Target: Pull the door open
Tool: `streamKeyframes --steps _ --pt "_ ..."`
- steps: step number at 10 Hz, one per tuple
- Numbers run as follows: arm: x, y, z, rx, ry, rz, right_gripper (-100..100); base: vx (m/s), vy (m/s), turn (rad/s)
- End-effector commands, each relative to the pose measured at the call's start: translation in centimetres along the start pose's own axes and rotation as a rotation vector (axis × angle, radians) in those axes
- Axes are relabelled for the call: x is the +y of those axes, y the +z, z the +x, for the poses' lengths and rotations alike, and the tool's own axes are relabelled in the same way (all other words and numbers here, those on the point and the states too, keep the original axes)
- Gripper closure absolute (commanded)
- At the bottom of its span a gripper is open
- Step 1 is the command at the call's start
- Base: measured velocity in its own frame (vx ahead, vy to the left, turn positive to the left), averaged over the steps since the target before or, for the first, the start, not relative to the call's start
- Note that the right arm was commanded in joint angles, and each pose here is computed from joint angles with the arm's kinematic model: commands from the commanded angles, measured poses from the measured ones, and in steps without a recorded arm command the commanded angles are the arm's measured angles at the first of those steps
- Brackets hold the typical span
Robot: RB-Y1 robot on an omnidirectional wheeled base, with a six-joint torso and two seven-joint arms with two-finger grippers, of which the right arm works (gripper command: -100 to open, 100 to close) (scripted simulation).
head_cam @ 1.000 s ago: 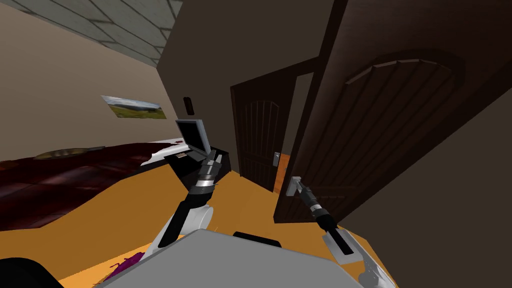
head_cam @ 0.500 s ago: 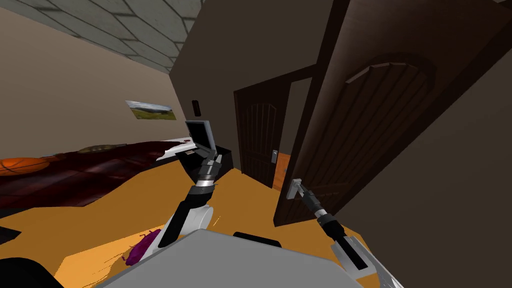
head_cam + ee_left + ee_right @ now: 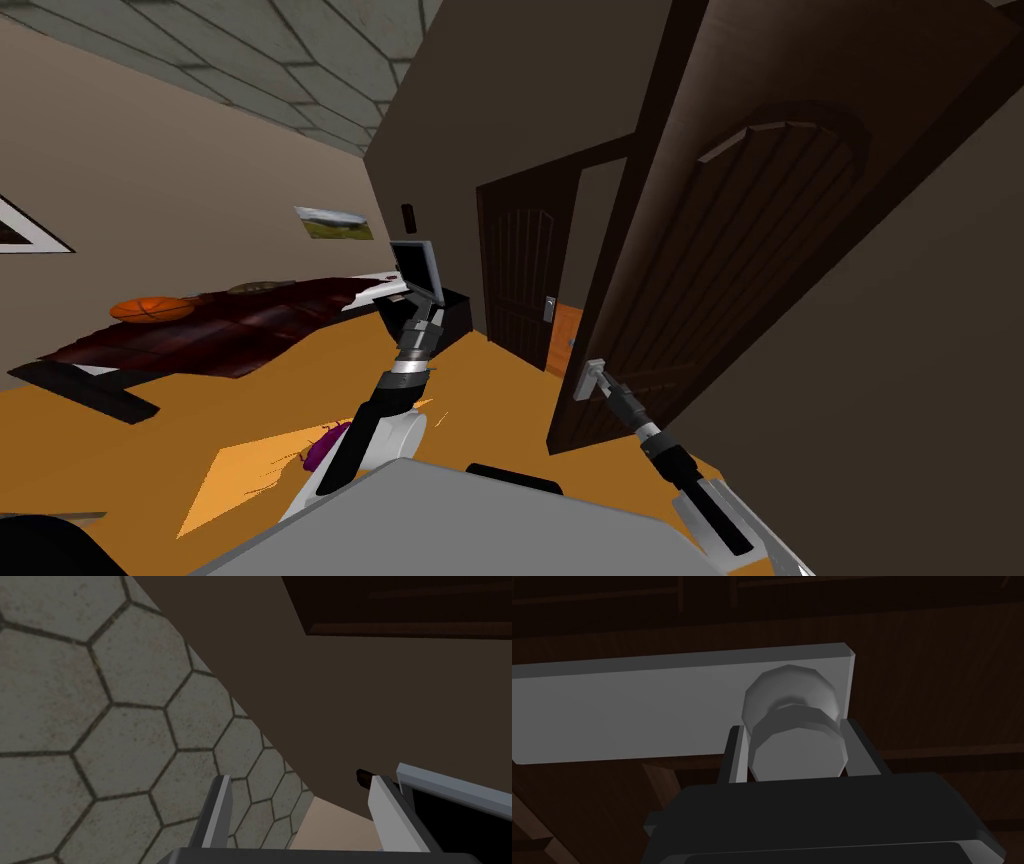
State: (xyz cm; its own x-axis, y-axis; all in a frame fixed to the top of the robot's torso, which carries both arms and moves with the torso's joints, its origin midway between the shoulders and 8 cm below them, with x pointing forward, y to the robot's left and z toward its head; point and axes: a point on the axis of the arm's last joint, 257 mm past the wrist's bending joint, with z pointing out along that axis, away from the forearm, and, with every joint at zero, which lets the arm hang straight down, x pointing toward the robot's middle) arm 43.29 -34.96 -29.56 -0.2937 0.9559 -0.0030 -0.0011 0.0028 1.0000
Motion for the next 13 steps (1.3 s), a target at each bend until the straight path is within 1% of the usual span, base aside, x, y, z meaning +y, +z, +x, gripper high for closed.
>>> streamKeyframes --steps 1,5,6,7,10,13 --pt "-0.2 -0.67 0.2 0.025 0.002 0.002 100 -0.219 -0.126 0.132" --pt "-0.1 -1.69 0.4 0.068 0.003 0.0 100 -0.195 -0.136 0.109" --pt "-0.2 -1.61 0.3 0.06 0.001 0.005 100 -0.086 -0.055 0.019" --pt "-0.4 -1.9 0.4 0.073 0.003 0.007 100 -0.13 -0.08 0.081" --pt "-0.3 -2.18 0.5 0.097 0.002 0.004 100 -0.198 -0.134 0.174" --pt "-0.2 -2.4 0.5 0.116 0.002 0.002 100 -0.165 -0.117 0.106"
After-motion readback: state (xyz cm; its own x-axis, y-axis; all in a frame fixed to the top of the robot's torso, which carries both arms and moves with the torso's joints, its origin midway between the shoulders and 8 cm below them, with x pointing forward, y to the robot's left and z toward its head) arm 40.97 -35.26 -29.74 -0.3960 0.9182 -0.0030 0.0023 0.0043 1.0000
